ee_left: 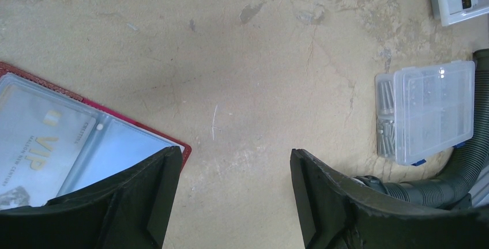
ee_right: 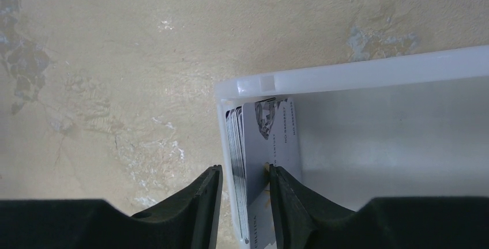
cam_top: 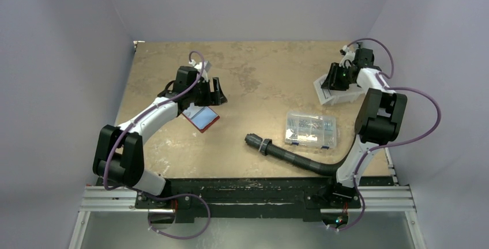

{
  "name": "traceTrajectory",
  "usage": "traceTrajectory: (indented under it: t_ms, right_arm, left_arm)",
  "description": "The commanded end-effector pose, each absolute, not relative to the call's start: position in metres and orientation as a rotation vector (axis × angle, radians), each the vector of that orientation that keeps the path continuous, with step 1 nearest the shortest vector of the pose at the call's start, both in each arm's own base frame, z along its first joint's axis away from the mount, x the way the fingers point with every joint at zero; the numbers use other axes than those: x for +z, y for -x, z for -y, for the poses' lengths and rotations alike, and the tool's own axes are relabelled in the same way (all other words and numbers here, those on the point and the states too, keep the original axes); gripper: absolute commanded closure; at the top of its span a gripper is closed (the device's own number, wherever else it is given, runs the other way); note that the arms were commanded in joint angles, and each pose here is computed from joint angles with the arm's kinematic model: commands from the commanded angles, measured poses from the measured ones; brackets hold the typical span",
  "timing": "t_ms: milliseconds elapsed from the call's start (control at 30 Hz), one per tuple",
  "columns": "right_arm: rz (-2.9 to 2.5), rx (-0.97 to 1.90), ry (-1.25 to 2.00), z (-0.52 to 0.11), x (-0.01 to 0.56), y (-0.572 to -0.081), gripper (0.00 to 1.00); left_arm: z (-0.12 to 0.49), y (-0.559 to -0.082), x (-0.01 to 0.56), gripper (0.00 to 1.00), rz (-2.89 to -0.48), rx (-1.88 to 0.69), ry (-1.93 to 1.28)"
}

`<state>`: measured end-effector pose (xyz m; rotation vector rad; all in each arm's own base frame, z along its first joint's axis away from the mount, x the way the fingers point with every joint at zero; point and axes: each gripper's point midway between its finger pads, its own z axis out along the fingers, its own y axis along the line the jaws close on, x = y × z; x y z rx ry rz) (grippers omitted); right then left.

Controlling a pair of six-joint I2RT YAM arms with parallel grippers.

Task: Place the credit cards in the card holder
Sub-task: Pick up the credit card from the storage box.

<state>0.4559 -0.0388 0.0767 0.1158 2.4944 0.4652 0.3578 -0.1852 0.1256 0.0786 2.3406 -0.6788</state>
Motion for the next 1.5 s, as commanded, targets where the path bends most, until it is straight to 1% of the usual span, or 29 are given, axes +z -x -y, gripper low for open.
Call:
traceTrajectory:
  t_ms: [0,133,300,767,967,1033,1100,1233,1267,1333,1367,1467]
  right_arm:
    - [-2.437,0.509,-0.099,0.035,0.097,-0.457,0.59]
    - [-2.434,0.516,-0.104,0.036,0.097,-0.457,0.62]
    - [-2.429,0.518,-0.109,0.039,0.099,-0.456,0.69]
    - [-2.399,0.455,-0.128,0.049,0.115,-0.461,0.81]
    - [-2.406,0.238,-0.194,0.077,0.127,-0.46,0.97]
    - [-2.371,0.202,-0.247,0.082,0.141,-0.461,1.0]
    - [-2.334,0.161,-0.269,0.085,0.156,-0.462,1.0]
    - [-2.249,-0.053,-0.393,0.089,0.194,-0.457,1.0]
    - [-2.215,-0.095,-0.44,0.082,0.206,-0.455,1.0]
    - [-2.147,-0.037,-0.464,0.038,0.23,-0.455,1.0]
    - [-2.117,0.033,-0.446,0.011,0.239,-0.454,1.0]
    - [-2.03,0.381,-0.366,-0.088,0.255,-0.443,1.0]
  left_arm:
    - [0.194,-0.364,0.137,0.27,-2.293,-0.713,-0.104]
    - [0.194,-0.364,0.136,0.27,-2.296,-0.716,-0.104]
    - [0.195,-0.364,0.136,0.27,-2.297,-0.72,-0.104]
    - [0.195,-0.365,0.133,0.27,-2.303,-0.714,-0.102]
    - [0.193,-0.367,0.129,0.27,-2.311,-0.694,-0.096]
    - [0.191,-0.368,0.127,0.27,-2.314,-0.68,-0.094]
    - [0.189,-0.369,0.127,0.27,-2.313,-0.667,-0.087]
    - [0.174,-0.375,0.124,0.27,-2.32,-0.599,-0.049]
    - [0.167,-0.376,0.123,0.27,-2.325,-0.579,-0.026]
    - [0.153,-0.378,0.124,0.27,-2.34,-0.535,0.022]
    - [0.145,-0.378,0.126,0.27,-2.348,-0.507,0.042]
    - [0.116,-0.377,0.128,0.26,-2.357,-0.418,0.131]
